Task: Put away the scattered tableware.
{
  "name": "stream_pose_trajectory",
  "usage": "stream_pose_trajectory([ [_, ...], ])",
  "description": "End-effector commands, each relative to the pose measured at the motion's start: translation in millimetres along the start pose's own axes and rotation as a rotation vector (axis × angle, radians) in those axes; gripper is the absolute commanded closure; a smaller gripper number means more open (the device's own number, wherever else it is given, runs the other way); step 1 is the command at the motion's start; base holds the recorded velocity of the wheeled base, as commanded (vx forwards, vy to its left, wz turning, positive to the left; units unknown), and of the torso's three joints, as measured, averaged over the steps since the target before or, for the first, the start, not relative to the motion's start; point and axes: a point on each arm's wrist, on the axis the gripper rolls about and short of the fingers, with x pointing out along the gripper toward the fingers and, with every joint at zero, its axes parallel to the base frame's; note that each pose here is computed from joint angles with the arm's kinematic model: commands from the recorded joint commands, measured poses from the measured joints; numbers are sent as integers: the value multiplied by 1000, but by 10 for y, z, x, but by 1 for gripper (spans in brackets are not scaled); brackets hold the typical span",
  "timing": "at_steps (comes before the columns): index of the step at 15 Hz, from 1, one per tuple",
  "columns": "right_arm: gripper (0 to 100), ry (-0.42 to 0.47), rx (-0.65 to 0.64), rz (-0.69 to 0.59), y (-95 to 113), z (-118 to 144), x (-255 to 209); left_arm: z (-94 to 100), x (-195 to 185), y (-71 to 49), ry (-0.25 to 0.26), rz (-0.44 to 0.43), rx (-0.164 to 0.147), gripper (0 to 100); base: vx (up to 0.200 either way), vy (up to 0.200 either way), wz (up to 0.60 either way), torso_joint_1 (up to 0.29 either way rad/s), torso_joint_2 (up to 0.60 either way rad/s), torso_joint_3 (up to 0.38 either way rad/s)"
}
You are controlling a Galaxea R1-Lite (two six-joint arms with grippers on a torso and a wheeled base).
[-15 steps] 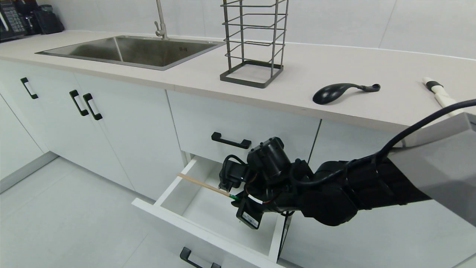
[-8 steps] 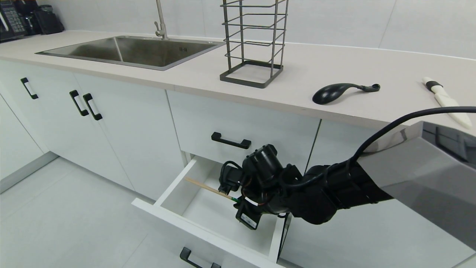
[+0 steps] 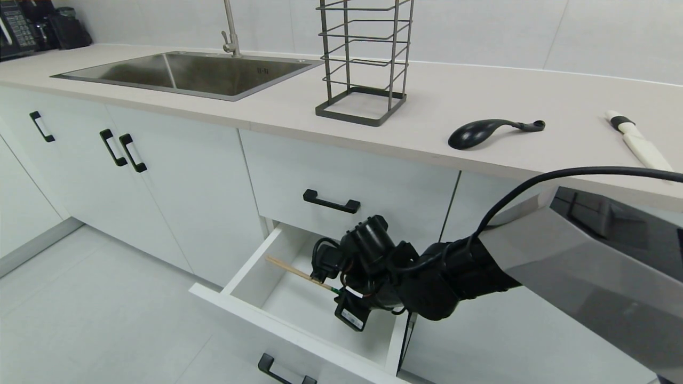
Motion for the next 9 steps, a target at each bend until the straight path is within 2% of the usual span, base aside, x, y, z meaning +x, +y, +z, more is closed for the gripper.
stream_pose_trajectory([
  [1,100,10,23,7,16,-29,131,0,1,0,1,0,0,0,0,0,0,0,0,0],
  [9,100,7,30,21,53,-60,397,0,1,0,1,2,0,0,0,0,0,0,0,0],
])
